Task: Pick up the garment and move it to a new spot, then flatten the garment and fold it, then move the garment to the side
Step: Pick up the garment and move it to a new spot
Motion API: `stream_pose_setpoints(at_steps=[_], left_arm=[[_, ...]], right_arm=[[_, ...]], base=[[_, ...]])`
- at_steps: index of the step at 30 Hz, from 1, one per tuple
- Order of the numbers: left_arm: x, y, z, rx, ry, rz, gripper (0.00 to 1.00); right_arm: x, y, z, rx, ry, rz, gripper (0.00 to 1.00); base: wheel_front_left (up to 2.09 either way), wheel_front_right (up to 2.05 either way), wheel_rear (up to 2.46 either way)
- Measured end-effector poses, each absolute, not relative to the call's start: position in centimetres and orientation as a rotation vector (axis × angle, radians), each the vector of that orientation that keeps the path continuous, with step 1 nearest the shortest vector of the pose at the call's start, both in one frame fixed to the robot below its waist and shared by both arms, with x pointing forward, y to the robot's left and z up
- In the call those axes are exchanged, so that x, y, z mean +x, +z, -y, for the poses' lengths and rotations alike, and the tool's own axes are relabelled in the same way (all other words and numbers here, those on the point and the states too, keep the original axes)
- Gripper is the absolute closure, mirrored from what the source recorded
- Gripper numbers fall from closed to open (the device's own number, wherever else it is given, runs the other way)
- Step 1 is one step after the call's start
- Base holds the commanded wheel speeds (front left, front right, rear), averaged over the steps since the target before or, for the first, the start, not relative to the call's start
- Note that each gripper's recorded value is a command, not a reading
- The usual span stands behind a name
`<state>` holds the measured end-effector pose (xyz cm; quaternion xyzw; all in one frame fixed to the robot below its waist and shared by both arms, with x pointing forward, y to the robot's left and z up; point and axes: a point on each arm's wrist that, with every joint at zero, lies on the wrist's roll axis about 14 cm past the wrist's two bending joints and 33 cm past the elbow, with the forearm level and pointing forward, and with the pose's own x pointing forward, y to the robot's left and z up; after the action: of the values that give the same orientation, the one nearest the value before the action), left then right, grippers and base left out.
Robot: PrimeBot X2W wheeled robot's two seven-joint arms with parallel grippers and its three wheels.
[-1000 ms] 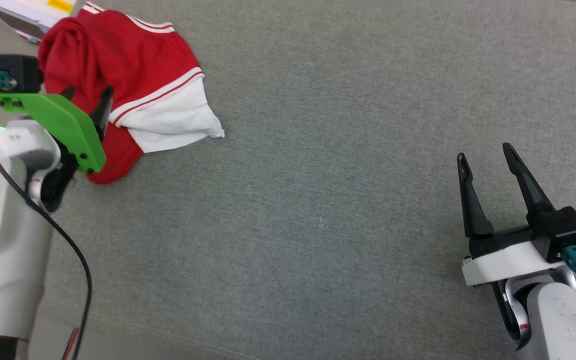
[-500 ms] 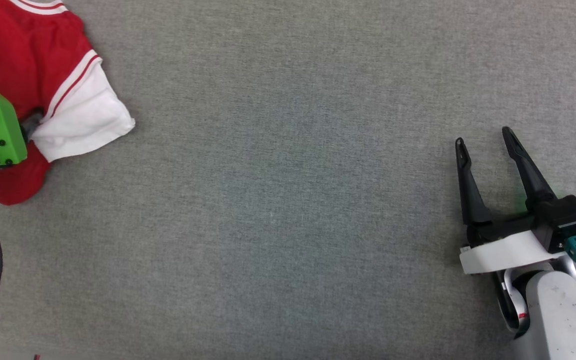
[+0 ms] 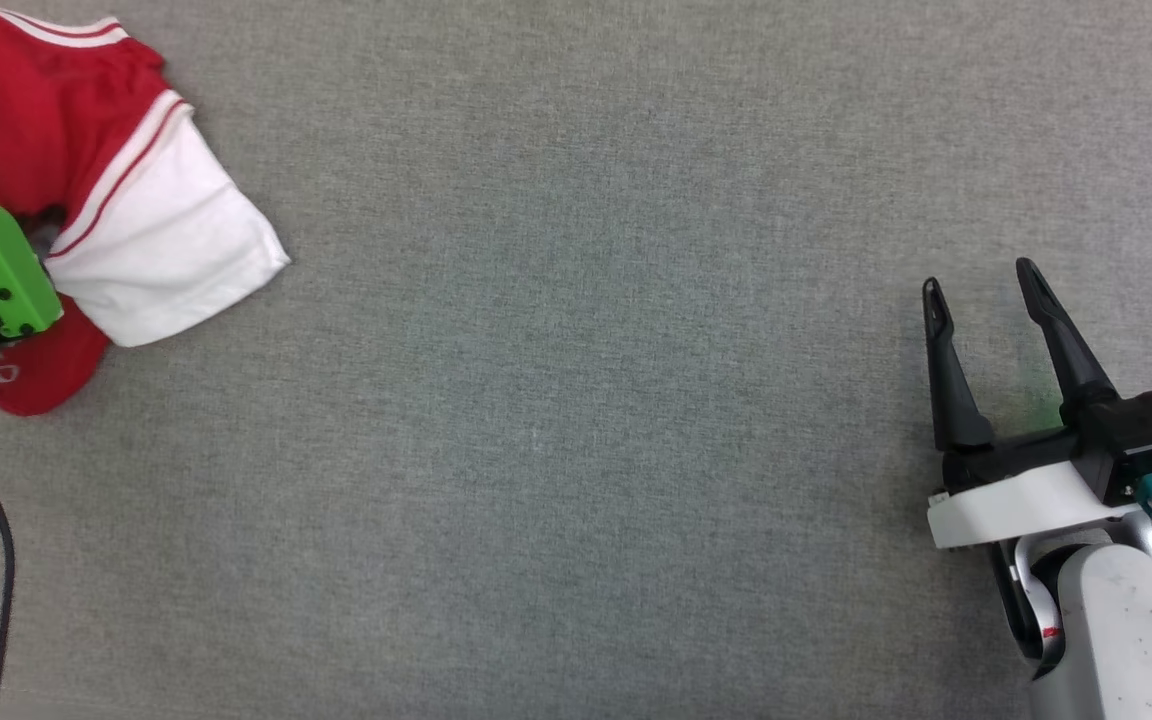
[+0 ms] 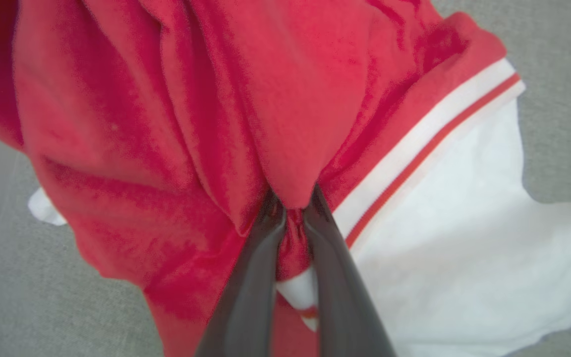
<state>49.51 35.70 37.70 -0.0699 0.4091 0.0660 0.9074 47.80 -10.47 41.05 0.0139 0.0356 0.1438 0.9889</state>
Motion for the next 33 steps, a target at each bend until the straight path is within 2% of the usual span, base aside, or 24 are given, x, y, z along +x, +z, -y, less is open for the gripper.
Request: stream_pose_setpoints(at_steps=[5, 11, 17, 25, 33], left_arm=[[50.8, 41.4, -32.2, -0.242, 0.049, -0.67, 1.0], [50.4, 46.6, -29.3, -0.249, -0.038, -0.5, 1.0], [49.1, 51.7, -24.0, -0.247, -0.144, -0.377, 1.0], [47.4, 54.0, -15.2, -0.291, -0.314, -0.344, 1.0], [46.4, 52.4, -2.8, -0.416, -0.495, -0.387, 1.0]], right_arm=[[47.1, 42.6, 10.6, 0.029, 0.281, -0.05, 0.0], [45.7, 44.8, 10.9, 0.042, 0.27, -0.017, 0.0], [44.1, 47.8, 11.0, 0.056, 0.263, 0.041, 0.0], [42.5, 51.0, 12.1, 0.086, 0.231, 0.113, 0.0], [41.1, 52.7, 15.3, 0.075, 0.142, 0.158, 0.0]], base=[[0.0, 0.0, 0.0], [0.0, 0.0, 0.0], [0.0, 0.0, 0.0], [0.0, 0.0, 0.0], [0.0, 0.0, 0.0]])
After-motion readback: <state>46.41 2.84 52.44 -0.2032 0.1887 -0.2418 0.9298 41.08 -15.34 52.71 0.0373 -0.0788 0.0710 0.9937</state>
